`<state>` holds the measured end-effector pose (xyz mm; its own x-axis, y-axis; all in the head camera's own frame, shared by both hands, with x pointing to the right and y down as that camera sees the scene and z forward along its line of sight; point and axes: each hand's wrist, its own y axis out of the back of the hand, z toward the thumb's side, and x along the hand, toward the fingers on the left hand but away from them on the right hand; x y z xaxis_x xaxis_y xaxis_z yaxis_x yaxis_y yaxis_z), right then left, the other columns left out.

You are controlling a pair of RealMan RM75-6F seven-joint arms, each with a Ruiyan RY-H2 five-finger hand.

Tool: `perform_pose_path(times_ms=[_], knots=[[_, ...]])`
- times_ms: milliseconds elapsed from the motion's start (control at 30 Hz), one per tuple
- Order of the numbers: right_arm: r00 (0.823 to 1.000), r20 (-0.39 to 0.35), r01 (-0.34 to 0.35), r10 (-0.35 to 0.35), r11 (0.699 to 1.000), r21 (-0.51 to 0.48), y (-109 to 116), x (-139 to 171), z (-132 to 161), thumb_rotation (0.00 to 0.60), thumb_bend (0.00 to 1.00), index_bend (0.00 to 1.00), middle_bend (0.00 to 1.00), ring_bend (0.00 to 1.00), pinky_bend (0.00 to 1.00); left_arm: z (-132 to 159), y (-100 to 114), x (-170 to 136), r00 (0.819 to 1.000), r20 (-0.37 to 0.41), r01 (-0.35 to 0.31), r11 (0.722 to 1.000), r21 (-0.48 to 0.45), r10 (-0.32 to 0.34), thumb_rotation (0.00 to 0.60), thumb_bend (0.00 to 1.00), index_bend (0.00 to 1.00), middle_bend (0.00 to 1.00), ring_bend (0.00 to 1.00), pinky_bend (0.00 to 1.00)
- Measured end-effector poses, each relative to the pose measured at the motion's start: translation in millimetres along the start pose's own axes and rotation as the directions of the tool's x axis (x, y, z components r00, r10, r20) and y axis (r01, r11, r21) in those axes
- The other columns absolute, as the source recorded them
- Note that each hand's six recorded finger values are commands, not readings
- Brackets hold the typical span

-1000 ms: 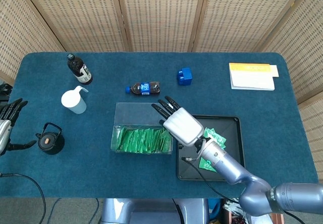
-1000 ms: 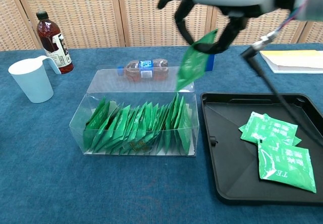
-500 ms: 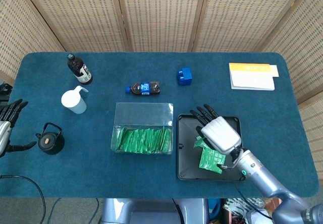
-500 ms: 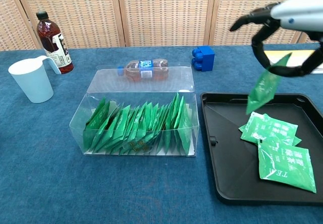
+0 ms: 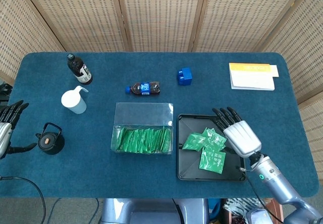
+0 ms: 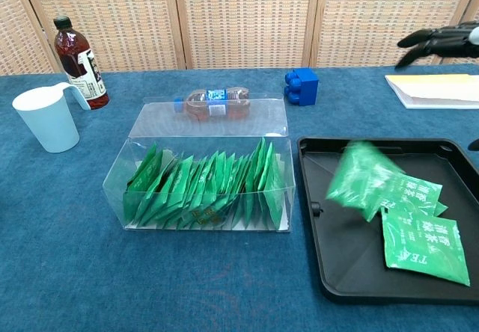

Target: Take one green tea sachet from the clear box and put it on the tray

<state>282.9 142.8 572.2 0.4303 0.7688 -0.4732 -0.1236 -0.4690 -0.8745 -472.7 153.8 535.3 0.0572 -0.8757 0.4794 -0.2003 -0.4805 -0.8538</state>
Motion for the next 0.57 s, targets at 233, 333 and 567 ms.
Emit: perform_pose_path(times_ms=[233,333,567], knots=[[0.988,0.092,0.127,-0.124,0.991,-0.036,19,37,-17,0.600,0.02,0.00,0.00,0.00,0.00,2,-1,-5,1.000,0.005,-0.011,1.000,0.010,0.011,0.600,0.12,0.00,0.00,0.00,0.00],[0.970,0.157,0.196,-0.184,0.979,-0.065,17,61,-29,0.600,0.02,0.00,0.00,0.00,0.00,1,-2,-11,1.000,0.001,-0.019,1.000,0.017,0.019,0.600,0.12,0.00,0.00,0.00,0.00],[0.925,0.317,0.241,-0.208,0.968,-0.067,-18,118,-59,0.600,0.00,0.00,0.00,0.00,0.00,1,-3,-33,0.998,0.011,-0.066,0.997,0.027,0.066,0.600,0.12,0.00,0.00,0.00,0.00]])
